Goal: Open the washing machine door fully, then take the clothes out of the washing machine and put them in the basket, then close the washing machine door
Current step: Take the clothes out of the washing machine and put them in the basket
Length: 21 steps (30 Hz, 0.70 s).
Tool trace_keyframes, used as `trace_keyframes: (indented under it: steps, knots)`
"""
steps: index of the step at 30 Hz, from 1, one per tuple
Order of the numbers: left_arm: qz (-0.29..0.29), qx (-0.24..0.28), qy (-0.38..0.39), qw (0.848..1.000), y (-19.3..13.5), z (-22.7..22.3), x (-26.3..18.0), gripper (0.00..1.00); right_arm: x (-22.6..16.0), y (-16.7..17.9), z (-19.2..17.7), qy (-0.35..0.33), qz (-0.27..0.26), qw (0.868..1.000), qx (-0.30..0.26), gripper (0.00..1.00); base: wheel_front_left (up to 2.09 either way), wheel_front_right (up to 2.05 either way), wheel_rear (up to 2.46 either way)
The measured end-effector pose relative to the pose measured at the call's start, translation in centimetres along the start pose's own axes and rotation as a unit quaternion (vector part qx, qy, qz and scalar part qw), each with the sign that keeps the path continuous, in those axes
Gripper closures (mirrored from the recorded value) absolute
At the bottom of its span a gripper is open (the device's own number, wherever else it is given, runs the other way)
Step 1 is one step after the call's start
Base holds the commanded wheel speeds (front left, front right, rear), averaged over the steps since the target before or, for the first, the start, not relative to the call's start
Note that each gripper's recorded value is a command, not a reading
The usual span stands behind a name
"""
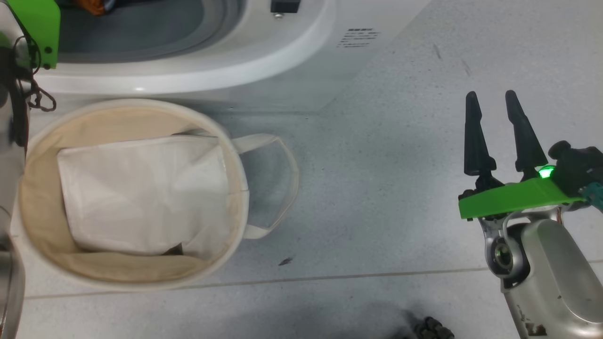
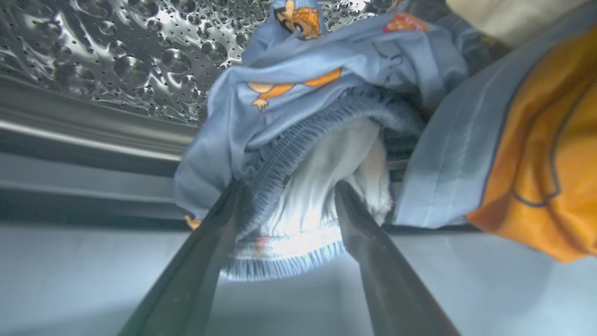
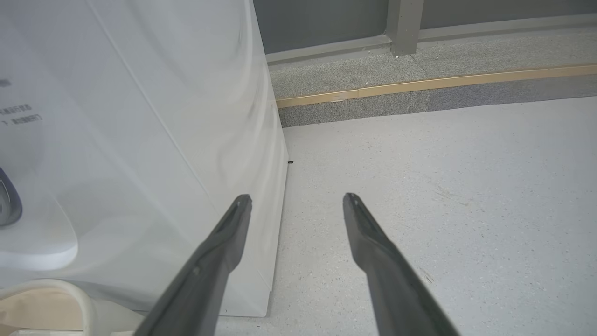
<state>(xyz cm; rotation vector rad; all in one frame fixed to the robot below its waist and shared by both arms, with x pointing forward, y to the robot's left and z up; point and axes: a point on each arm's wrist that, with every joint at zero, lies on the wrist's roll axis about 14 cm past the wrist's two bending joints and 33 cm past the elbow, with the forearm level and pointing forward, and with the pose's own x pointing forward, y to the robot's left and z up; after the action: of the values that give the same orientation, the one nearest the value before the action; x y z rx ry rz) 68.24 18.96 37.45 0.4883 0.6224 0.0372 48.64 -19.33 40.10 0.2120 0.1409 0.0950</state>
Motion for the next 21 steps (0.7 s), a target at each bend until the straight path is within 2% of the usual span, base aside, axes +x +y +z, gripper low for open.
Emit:
trace_keyframes:
  steps: [1, 2, 3, 4, 12, 21]
  knots:
    - [0.001, 0.002, 0.001, 1.0, 0.1, -0.1, 0.0, 0.0, 0.1, 0.1, -0.1, 0.0, 0.002, 1.0, 0.0, 0.0, 0.0, 0.0, 0.0]
    - [0.002, 0.004, 0.001, 1.0, 0.2, -0.1, -0.1, 0.05, 0.1, 0.2, -0.1, 0.0, 0.003, 1.0, 0.0, 0.0, 0.0, 0.0, 0.0]
    - [0.003, 0.005, 0.0, 1.0, 0.4, -0.1, -0.2, 0.76, 0.2, 0.3, -0.1, 0.0, 0.005, 1.0, -0.002, 0.0, 0.0, 0.0, 0.0]
    - [0.004, 0.005, -0.001, 1.0, 0.5, -0.1, -0.2, 1.0, 0.2, 0.4, 0.0, 0.0, 0.006, 1.0, -0.002, 0.0, 0.0, 0.0, 0.0]
    - [-0.006, -0.021, -0.014, 1.0, 0.3, -0.5, -1.2, 1.0, 0.1, 1.3, 0.9, -0.009, 0.021, 1.0, -0.005, 0.0, 0.0, 0.0, 0.0]
    - [-0.009, -0.071, -0.154, 0.986, 0.6, 2.1, -5.3, 1.0, -1.6, 2.0, 2.8, -0.023, 0.023, 0.999, 0.002, 0.0, 0.0, 0.0, 0.0]
